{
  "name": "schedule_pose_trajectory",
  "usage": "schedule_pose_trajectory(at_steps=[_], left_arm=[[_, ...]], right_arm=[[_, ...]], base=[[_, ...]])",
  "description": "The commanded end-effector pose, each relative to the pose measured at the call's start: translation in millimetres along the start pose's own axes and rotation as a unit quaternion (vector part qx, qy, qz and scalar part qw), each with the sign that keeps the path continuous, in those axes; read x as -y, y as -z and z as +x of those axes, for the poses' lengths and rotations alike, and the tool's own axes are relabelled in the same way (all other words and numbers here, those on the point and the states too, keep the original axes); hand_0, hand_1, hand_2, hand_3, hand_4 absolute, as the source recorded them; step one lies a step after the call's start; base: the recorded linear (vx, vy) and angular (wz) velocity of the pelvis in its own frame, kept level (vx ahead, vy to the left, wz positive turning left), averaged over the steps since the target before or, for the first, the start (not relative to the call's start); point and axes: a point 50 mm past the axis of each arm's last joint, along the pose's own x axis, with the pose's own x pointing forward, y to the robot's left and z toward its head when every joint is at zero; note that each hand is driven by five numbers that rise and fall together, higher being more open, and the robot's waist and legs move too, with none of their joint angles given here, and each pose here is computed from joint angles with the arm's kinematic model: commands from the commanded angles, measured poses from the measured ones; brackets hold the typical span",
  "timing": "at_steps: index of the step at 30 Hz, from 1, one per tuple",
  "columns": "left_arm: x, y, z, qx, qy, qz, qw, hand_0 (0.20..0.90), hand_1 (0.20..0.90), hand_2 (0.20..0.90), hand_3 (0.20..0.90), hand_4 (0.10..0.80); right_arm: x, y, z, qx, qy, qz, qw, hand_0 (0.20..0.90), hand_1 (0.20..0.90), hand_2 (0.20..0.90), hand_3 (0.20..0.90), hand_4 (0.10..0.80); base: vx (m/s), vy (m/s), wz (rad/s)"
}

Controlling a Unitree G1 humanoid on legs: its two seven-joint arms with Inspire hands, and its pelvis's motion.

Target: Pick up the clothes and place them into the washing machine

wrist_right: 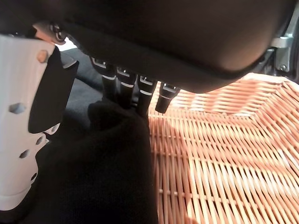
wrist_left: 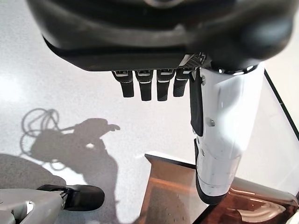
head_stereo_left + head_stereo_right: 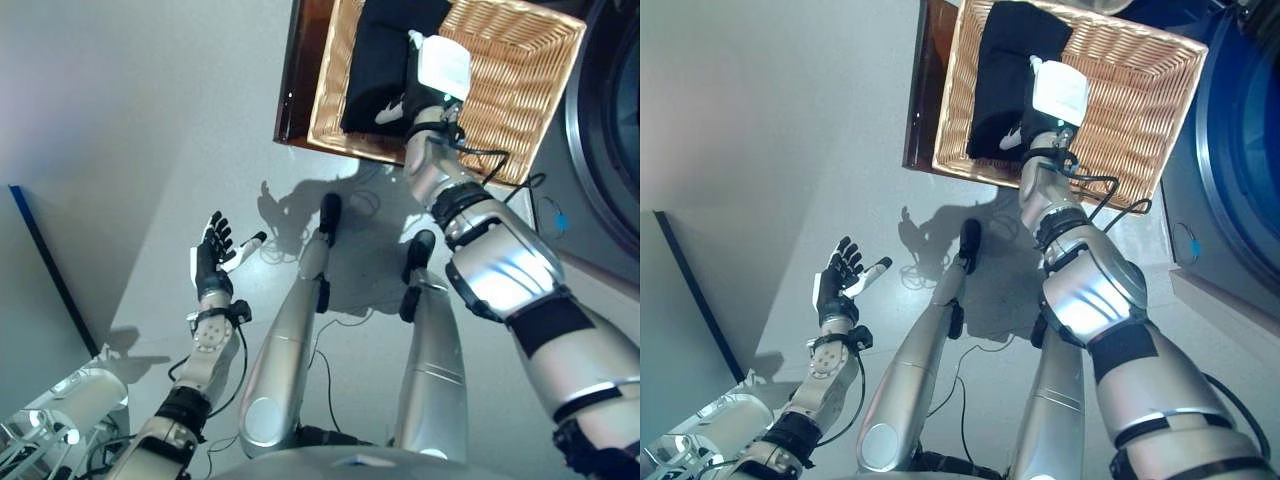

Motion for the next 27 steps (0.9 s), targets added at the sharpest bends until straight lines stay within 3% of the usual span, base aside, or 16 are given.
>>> schedule_pose_trajectory(at_steps=[1, 6, 7, 8, 9, 27], left_arm=[[-8.1, -32.7, 10.5, 0.078, -0.003, -0.013, 0.997, 0.900, 0.900, 0.900, 0.900, 0.800], [-2.0, -34.1, 10.8, 0.080, 0.005, -0.020, 0.997, 0.900, 0.900, 0.900, 0.900, 0.800], [-2.0, -34.1, 10.8, 0.080, 0.005, -0.020, 0.997, 0.900, 0.900, 0.900, 0.900, 0.800], [-1.2, -34.2, 10.4, 0.080, 0.006, -0.023, 0.997, 0.900, 0.900, 0.900, 0.900, 0.800], [-0.8, -34.7, 10.0, 0.081, 0.006, -0.027, 0.996, 0.900, 0.900, 0.900, 0.900, 0.800], [-4.7, -27.9, 6.4, 0.070, -0.006, -0.028, 0.997, 0.900, 0.900, 0.900, 0.900, 0.800]], right_arm=[[39.8, -15.0, 20.0, 0.035, 0.046, 0.005, 0.998, 0.900, 0.900, 0.900, 0.900, 0.800], [53.8, -8.0, 26.3, 0.024, 0.062, 0.000, 0.998, 0.900, 0.900, 0.900, 0.900, 0.800], [53.9, -7.9, 26.4, 0.024, 0.062, 0.000, 0.998, 0.529, 0.529, 0.529, 0.529, 0.535], [55.6, -6.9, 27.0, 0.023, 0.064, 0.001, 0.998, 0.315, 0.315, 0.315, 0.315, 0.382], [57.7, -4.3, 27.8, 0.020, 0.068, 0.000, 0.997, 0.200, 0.200, 0.200, 0.200, 0.300], [61.6, 0.2, 28.2, 0.018, 0.087, 0.001, 0.996, 0.200, 0.200, 0.200, 0.200, 0.300]], base=[[-0.012, 0.014, 0.09], [-0.020, 0.030, 0.04], [-0.009, 0.024, 0.07], [-0.010, 0.024, 0.06], [-0.014, 0.029, 0.04], [-0.002, 0.010, 0.02]])
